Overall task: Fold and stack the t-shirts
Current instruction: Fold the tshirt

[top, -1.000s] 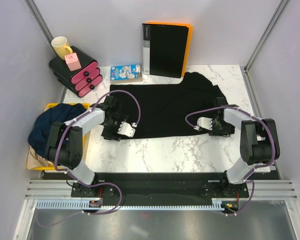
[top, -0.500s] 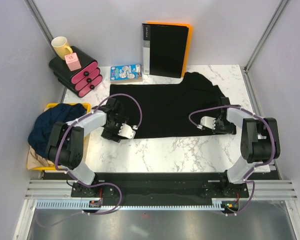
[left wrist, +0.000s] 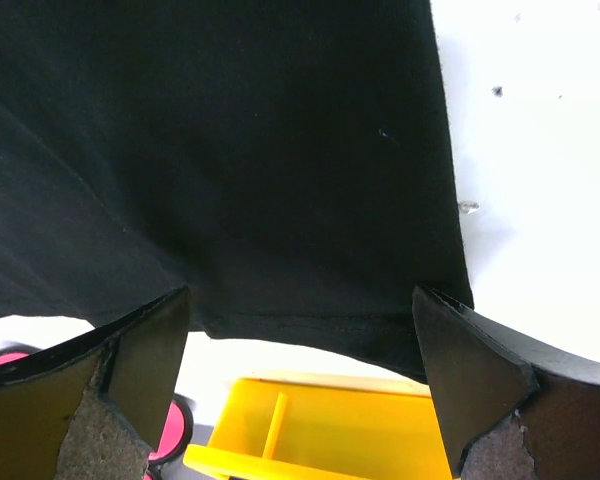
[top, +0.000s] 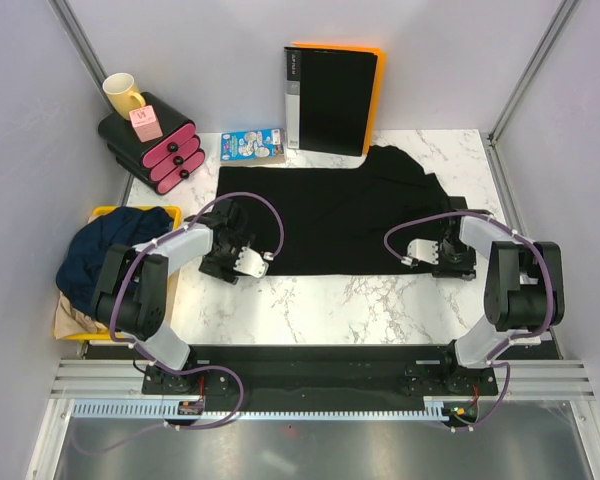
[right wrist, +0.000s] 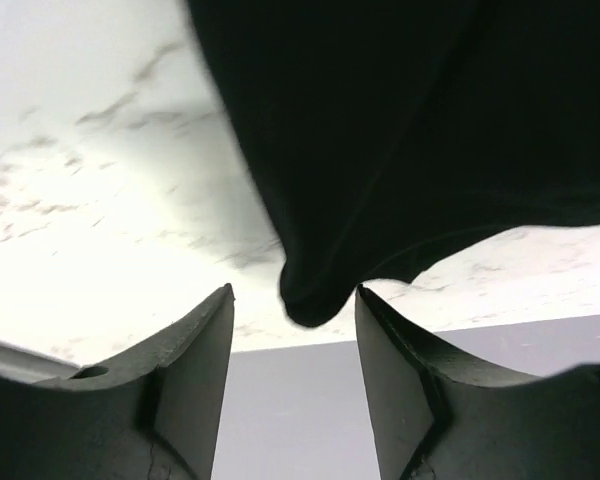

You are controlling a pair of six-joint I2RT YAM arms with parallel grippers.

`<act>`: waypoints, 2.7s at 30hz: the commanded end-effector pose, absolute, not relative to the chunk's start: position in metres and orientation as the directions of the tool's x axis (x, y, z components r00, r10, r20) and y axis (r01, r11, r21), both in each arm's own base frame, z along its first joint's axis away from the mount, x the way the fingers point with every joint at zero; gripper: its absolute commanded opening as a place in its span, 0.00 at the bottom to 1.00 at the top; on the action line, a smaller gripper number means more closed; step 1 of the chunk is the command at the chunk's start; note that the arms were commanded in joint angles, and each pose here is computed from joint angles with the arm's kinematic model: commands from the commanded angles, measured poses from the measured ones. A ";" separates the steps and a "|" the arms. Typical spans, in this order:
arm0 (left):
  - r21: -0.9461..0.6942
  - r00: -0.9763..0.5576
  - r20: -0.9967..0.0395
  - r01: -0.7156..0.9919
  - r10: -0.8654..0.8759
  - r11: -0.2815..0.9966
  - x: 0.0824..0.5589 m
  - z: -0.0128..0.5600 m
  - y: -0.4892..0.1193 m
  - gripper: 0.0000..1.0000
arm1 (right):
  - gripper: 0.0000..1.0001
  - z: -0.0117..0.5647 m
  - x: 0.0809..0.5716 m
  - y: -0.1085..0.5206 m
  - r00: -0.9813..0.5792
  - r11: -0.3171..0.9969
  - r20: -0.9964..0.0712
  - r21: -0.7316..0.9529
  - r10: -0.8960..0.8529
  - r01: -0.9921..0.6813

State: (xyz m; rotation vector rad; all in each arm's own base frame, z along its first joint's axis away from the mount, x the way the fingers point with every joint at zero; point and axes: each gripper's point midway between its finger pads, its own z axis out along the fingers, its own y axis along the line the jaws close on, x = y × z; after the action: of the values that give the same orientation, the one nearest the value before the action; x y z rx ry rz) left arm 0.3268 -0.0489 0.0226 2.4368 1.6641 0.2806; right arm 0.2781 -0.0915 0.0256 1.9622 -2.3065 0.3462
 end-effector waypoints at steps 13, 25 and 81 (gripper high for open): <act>0.321 0.310 -0.137 0.912 0.941 -0.254 0.330 0.078 -0.078 0.99 | 0.51 0.111 0.388 -0.046 -0.334 0.370 -0.165 -0.305 -0.928 -0.878; 0.287 0.283 -0.134 0.928 0.950 -0.236 0.327 0.066 -0.076 0.99 | 0.44 0.083 0.423 0.062 -0.084 0.124 -0.156 -0.266 -0.984 -0.956; 0.263 0.269 -0.153 0.939 0.951 -0.223 0.325 0.051 -0.083 0.99 | 0.31 0.066 0.465 0.176 0.120 -0.061 -0.096 -0.470 -0.988 -0.881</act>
State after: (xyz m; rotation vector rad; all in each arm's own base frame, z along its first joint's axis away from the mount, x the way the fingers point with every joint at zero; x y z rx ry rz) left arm 0.3255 -0.0762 0.0536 2.2766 1.7199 0.0982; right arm 0.4546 0.1766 0.0722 2.6637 -2.3303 0.3646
